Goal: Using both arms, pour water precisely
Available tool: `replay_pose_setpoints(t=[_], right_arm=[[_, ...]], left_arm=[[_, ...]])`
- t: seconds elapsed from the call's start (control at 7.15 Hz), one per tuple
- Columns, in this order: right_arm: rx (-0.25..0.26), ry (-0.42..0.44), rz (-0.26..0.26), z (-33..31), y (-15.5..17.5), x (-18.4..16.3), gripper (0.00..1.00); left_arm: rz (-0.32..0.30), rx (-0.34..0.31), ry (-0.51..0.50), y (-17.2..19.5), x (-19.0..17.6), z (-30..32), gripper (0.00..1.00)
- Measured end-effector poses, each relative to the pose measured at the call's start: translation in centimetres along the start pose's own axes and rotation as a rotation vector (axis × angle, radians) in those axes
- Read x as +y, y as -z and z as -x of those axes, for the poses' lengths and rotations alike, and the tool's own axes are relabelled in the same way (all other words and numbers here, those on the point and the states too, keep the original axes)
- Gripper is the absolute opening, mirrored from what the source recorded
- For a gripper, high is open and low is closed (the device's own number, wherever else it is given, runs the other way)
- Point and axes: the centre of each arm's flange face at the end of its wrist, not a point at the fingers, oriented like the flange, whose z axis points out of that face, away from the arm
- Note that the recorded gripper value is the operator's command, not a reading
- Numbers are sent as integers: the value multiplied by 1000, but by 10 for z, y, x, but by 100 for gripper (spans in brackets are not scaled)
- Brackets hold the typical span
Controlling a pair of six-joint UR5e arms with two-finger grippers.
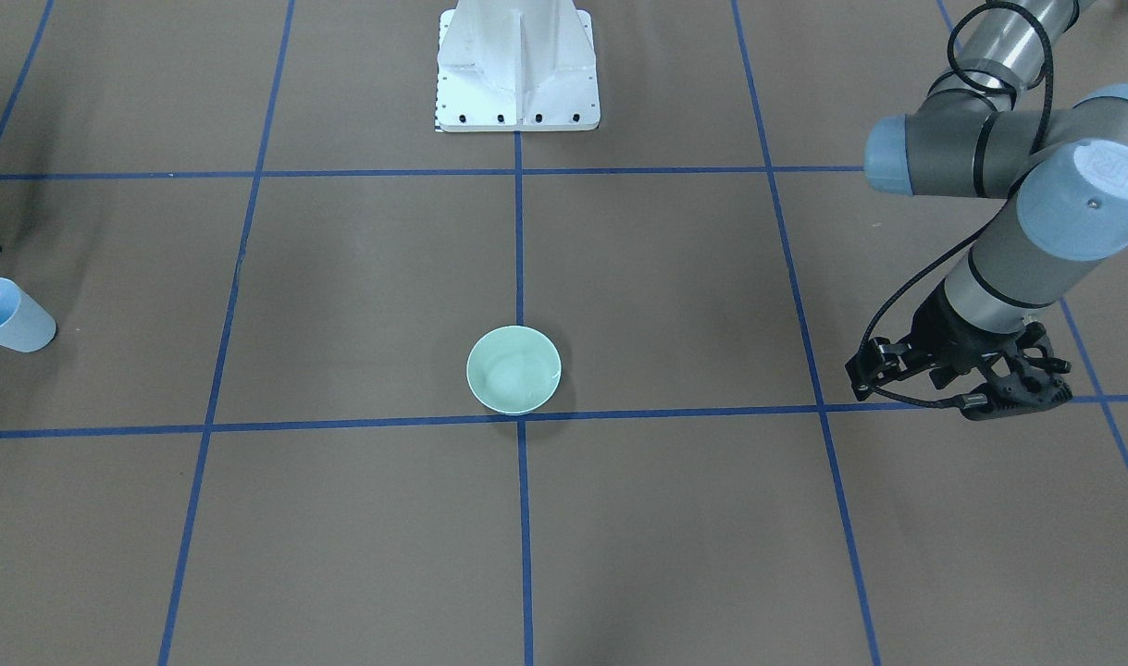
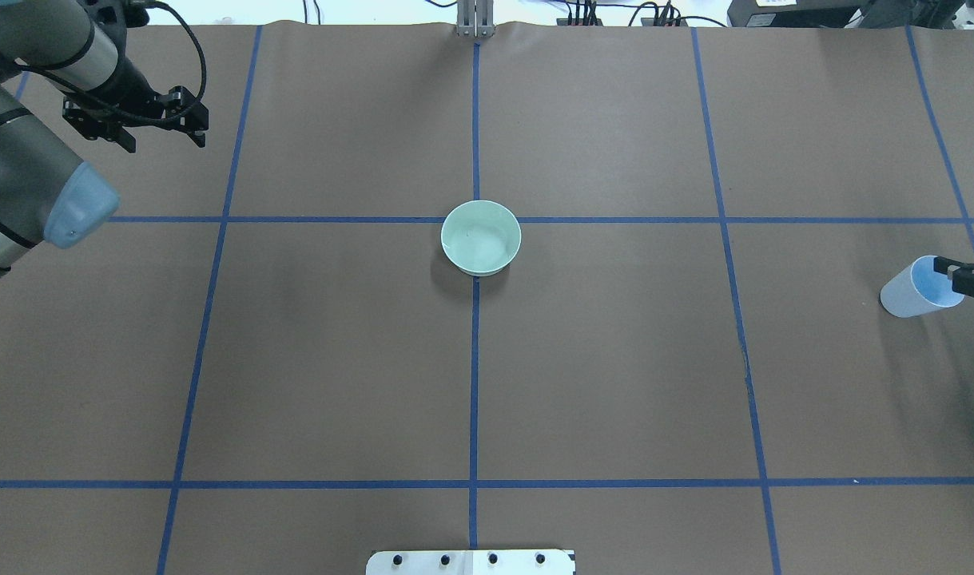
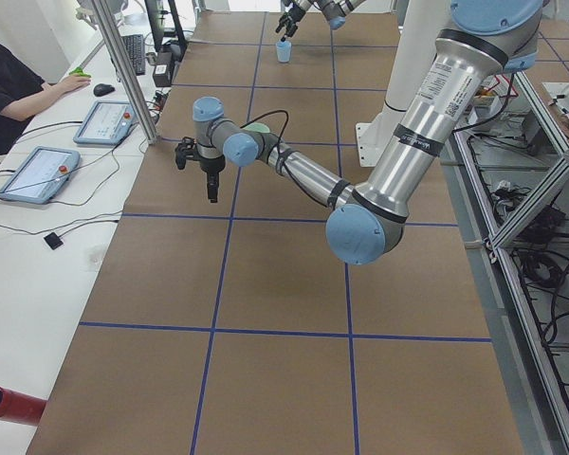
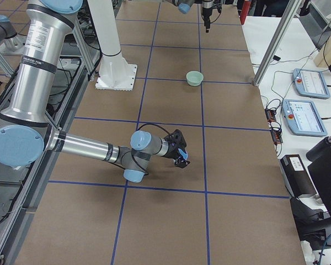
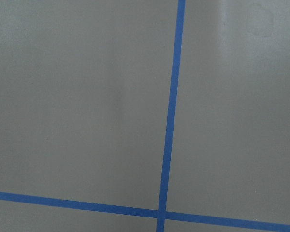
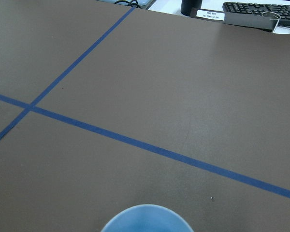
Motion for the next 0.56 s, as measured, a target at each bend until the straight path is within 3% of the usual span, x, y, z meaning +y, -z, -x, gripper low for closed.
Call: replay_pose_setpoints(t=[0.28, 0.56], right_arm=[[-6, -15, 43, -12, -4, -51, 99], [40, 54, 117, -25, -15, -92, 99]], left_arm=[[-14, 26, -24, 10, -2, -25, 100], [-1, 76, -13, 13, 14, -91, 100]])
